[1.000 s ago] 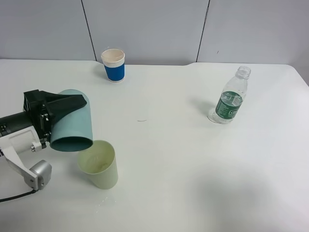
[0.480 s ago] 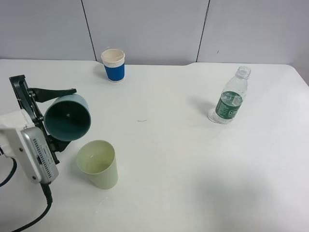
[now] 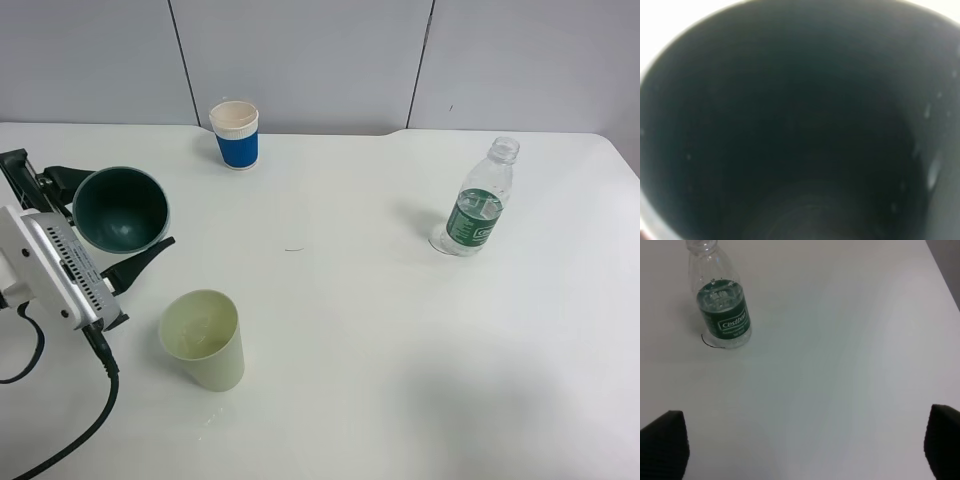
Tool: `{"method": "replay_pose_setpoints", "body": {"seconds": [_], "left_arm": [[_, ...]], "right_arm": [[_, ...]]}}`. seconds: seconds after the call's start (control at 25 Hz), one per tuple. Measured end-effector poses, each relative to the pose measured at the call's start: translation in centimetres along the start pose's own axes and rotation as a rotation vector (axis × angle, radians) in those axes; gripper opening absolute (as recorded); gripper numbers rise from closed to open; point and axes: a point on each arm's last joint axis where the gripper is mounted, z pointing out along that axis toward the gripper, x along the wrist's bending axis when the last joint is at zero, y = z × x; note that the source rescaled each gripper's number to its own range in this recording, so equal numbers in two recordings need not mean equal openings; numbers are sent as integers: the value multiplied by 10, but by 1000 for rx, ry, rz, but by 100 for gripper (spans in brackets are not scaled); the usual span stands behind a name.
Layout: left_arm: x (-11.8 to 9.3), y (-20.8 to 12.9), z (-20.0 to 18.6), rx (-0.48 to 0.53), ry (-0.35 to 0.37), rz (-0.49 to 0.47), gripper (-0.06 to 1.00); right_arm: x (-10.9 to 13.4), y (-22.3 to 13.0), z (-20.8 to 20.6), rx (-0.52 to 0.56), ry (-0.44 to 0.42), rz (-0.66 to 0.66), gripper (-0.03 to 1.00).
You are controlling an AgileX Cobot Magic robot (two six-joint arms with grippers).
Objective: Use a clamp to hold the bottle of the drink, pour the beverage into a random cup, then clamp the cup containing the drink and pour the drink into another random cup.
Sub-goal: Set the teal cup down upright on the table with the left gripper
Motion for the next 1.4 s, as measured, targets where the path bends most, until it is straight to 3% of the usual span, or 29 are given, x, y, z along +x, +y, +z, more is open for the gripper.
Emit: {"method": "replay_pose_setpoints", "body": {"seconds": [0.24,0.44,0.92,1.16,1.4], "left_arm": [[10,3,9,-33,7,-136,2],[35,7,29,-53,37,-305,2],[90,9,69,46,97,-527,2],[86,3,95,72,48,-591,2],[68,-2,120,73,-33,-608,2]], "right_arm": [[0,0,0,0,0,0,94],[0,0,0,0,0,0,94],[0,0,0,0,0,0,94],[0,0,0,0,0,0,94],[0,0,0,0,0,0,94]]}}
